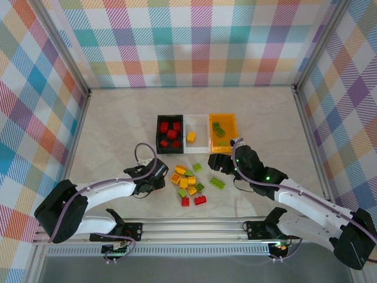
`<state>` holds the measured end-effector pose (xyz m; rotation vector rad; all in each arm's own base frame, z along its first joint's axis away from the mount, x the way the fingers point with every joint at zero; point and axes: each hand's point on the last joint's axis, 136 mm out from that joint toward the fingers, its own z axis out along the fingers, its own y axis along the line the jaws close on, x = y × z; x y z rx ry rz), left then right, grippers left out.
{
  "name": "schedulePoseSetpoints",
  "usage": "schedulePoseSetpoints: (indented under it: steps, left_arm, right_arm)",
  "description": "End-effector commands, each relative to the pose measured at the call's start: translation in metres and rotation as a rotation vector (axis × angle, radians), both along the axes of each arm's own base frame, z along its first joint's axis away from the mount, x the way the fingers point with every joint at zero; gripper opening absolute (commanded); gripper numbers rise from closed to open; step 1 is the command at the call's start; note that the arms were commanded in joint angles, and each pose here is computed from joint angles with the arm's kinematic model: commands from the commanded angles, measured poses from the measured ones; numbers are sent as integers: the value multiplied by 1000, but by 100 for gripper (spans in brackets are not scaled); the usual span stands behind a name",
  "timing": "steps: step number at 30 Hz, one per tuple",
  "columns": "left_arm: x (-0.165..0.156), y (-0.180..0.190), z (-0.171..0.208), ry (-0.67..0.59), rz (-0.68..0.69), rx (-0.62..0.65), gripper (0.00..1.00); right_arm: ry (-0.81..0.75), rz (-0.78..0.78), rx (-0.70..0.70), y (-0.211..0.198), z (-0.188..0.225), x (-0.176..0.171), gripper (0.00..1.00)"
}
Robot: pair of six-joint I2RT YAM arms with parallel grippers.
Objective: Sort the legos into containers by color
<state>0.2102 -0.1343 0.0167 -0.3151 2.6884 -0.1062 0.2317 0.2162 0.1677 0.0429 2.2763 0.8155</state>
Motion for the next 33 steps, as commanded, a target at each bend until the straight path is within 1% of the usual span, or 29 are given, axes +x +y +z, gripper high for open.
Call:
schedulePoseSetpoints:
  steps: [1, 3, 5, 7, 9, 11, 16, 19, 21, 23, 25, 27, 30, 33]
  left_arm:
    - [-13, -20, -10, 59, -38, -75, 49]
    - [-16, -17, -10, 60, -35, -68, 44]
    - [-18, -15, -8, 57, -30, -68, 35]
    - [-19, -14, -5, 53, -30, -72, 31]
    - [-16, -15, 6, 38, -36, -73, 29]
    - [-5, -21, 27, -3, -56, -69, 29]
    - [52, -37, 93, -144, -60, -38, 28]
    - [93, -39, 115, -185, -36, -10, 27]
    - [116, -40, 122, -198, -23, 11, 27]
    - [138, -39, 126, -207, -9, 52, 27]
    - [158, -36, 119, -190, 12, 83, 27]
    - [174, -36, 114, -175, 25, 84, 27]
    - [192, -39, 105, -159, 38, 84, 28]
    - [205, -38, 99, -140, 53, 100, 32]
  right_arm:
    - [-7, -22, 7, -4, 1, -1, 76]
    - [-6, -24, 6, -5, 0, -1, 76]
    - [-5, -25, 7, -5, -1, -1, 76]
    - [-6, -28, 9, -5, -1, 0, 76]
    - [-4, -28, 6, -5, -3, -1, 76]
    - [0, -30, 5, -6, -4, -1, 76]
    - [8, -40, 3, -8, -8, -2, 76]
    - [18, -39, -6, -9, -12, -4, 76]
    - [21, -35, -9, -9, -13, -5, 77]
    - [22, -32, -8, -9, -12, -5, 77]
    - [23, -27, -9, -9, -12, -6, 77]
    - [24, -25, -11, -9, -13, -7, 77]
    - [28, -22, -10, -10, -13, -8, 77]
    - [42, -18, -16, -11, -17, -11, 79]
